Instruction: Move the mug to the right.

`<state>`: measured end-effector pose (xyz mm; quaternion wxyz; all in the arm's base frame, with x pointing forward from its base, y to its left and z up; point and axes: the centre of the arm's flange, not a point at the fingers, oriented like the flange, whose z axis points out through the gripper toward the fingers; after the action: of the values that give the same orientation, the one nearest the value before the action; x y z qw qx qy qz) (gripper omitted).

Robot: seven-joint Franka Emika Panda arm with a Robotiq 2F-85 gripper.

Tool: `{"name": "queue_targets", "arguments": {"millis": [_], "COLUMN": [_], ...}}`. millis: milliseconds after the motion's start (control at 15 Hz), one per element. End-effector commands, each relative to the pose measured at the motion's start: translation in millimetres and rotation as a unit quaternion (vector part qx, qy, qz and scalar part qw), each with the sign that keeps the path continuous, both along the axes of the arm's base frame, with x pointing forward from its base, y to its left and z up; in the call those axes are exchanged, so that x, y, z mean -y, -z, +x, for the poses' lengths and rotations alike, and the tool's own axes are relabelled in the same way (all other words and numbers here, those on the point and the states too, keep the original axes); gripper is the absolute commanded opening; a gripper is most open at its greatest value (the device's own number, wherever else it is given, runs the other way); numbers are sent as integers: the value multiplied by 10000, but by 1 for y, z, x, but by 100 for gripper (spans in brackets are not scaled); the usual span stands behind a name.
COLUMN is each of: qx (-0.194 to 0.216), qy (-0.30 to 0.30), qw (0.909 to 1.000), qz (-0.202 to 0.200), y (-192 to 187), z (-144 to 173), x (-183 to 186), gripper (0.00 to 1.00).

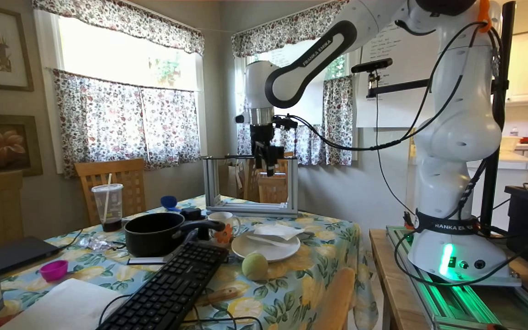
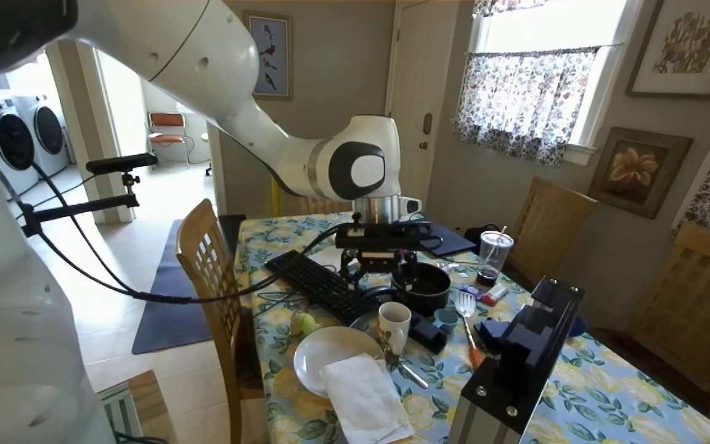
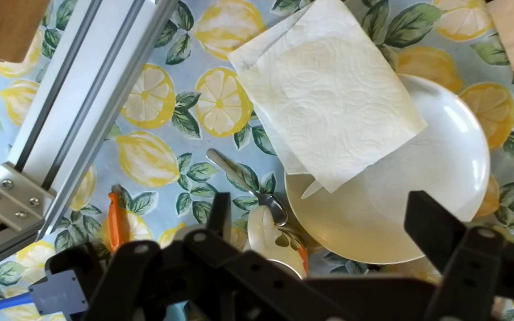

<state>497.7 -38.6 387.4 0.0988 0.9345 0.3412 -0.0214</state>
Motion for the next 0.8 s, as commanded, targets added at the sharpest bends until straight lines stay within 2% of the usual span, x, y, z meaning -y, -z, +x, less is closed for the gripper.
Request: {"name": "queue_targets", "arguments": {"millis": [0, 133, 267, 400, 467, 600, 733], "qx": [195, 365, 697, 1118, 1025, 1113, 837], "qy": [113, 347, 233, 46, -193, -354, -560], "qw": [9994, 9972, 9945, 9920, 9920, 9884, 9865], "qz": [249, 562, 751, 585, 706, 970, 1294], "y": [14, 25, 41, 59, 70, 92, 112], "z": [9, 16, 25, 37, 44, 53, 55], "x": [12, 20, 27, 28, 30, 26, 16], "gripper": [100, 100, 100, 100, 100, 100, 100]}}
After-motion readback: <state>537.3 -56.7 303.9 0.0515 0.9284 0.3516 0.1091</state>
